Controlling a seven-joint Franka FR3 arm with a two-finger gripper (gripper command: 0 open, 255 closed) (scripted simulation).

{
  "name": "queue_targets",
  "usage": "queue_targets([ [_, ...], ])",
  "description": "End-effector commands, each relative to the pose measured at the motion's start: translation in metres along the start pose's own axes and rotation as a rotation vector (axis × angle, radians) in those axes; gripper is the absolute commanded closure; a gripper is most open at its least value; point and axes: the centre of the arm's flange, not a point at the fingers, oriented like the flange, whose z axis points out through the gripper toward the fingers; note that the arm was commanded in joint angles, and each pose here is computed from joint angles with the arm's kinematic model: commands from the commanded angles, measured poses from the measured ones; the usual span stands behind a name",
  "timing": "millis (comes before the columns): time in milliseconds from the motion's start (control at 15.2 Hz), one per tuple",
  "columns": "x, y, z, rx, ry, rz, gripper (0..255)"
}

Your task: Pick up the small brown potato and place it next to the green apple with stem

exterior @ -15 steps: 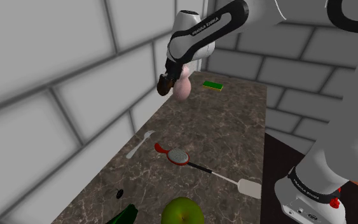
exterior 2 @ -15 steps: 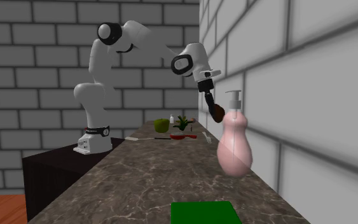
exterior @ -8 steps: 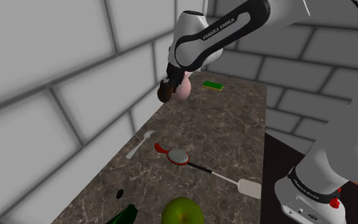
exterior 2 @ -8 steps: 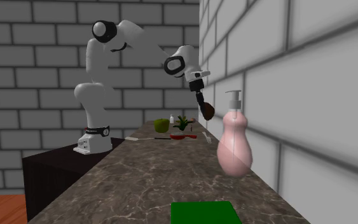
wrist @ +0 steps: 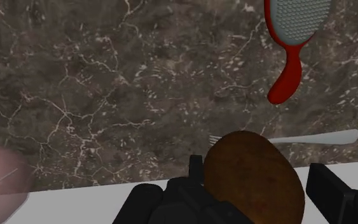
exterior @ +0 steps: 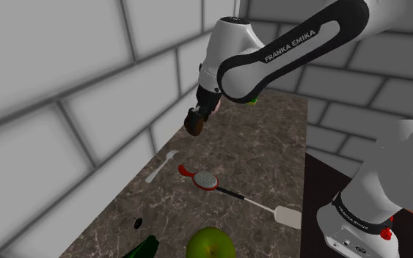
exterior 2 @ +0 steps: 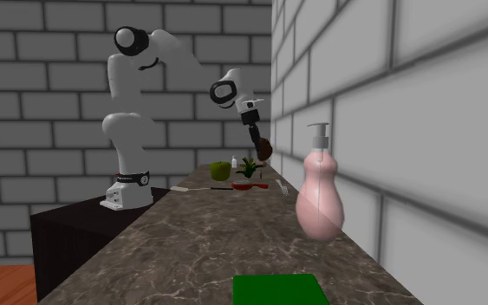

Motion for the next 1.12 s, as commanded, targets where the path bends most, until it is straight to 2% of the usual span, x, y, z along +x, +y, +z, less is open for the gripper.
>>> queue_targets([
  [0,-0.017,-0.018,-0.004,0.0,0.001,0.002,255],
  [1056,-0.16,-0.17,-0.036,0.0,0.001,0.002,255],
])
